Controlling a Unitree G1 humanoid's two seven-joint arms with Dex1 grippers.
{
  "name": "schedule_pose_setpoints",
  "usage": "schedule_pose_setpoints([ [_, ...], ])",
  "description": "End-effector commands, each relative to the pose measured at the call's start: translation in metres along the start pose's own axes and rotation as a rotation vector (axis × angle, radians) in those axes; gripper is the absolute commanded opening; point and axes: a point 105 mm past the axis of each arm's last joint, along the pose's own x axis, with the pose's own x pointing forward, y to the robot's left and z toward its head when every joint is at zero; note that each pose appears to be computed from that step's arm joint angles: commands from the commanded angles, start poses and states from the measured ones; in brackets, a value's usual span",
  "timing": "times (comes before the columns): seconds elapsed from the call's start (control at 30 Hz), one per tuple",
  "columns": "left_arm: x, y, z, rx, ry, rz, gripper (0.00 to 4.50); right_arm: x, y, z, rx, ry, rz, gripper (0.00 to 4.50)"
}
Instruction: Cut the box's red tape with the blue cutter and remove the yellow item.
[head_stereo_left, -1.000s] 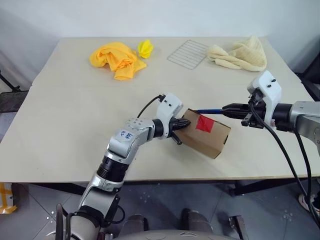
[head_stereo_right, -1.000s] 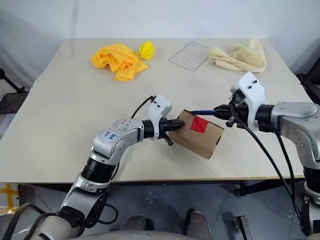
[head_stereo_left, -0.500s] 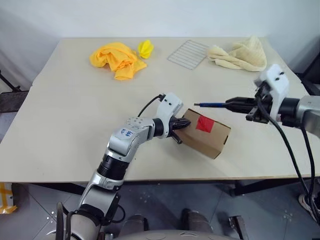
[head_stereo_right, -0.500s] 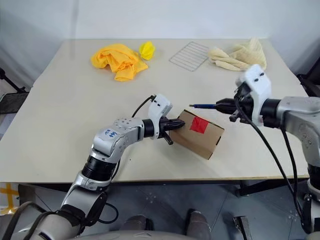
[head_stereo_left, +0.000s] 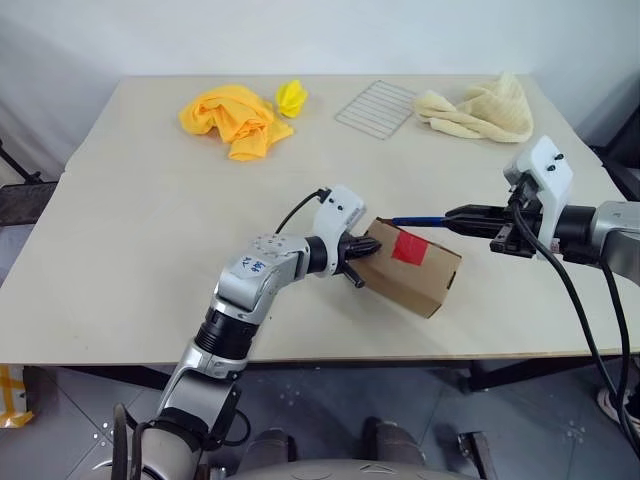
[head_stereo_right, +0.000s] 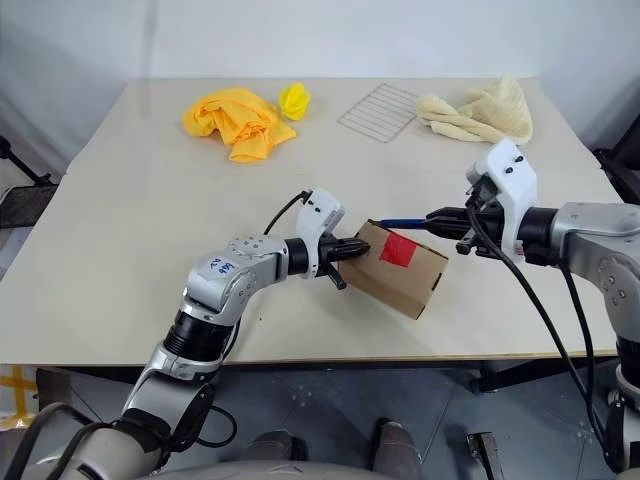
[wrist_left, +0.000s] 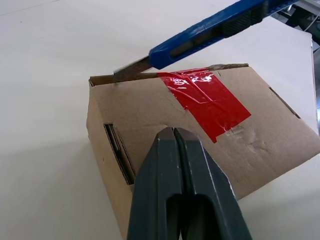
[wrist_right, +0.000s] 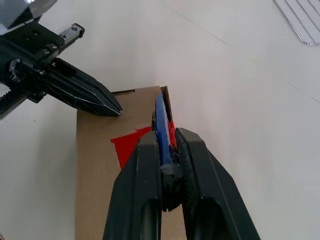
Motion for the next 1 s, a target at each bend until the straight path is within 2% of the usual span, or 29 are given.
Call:
schedule_pose_setpoints([
  [0.03,0.001,-0.002,0.001,0.004,0.008,-0.002,0.02,-0.006,-0.002,0.003,-0.045,0.001,-0.029,0.14],
  [0.6,0.001,-0.002,0.000,0.010,0.007,-0.004,0.02,-0.007,-0.019,-0.002,-0.041,0.006,-0.089,0.14],
  [1.0,0.003,-0.002,-0.001,0.008,0.016,-0.003,0.02,-0.007,-0.001,-0.012,-0.064,0.102,0.024,0.14],
])
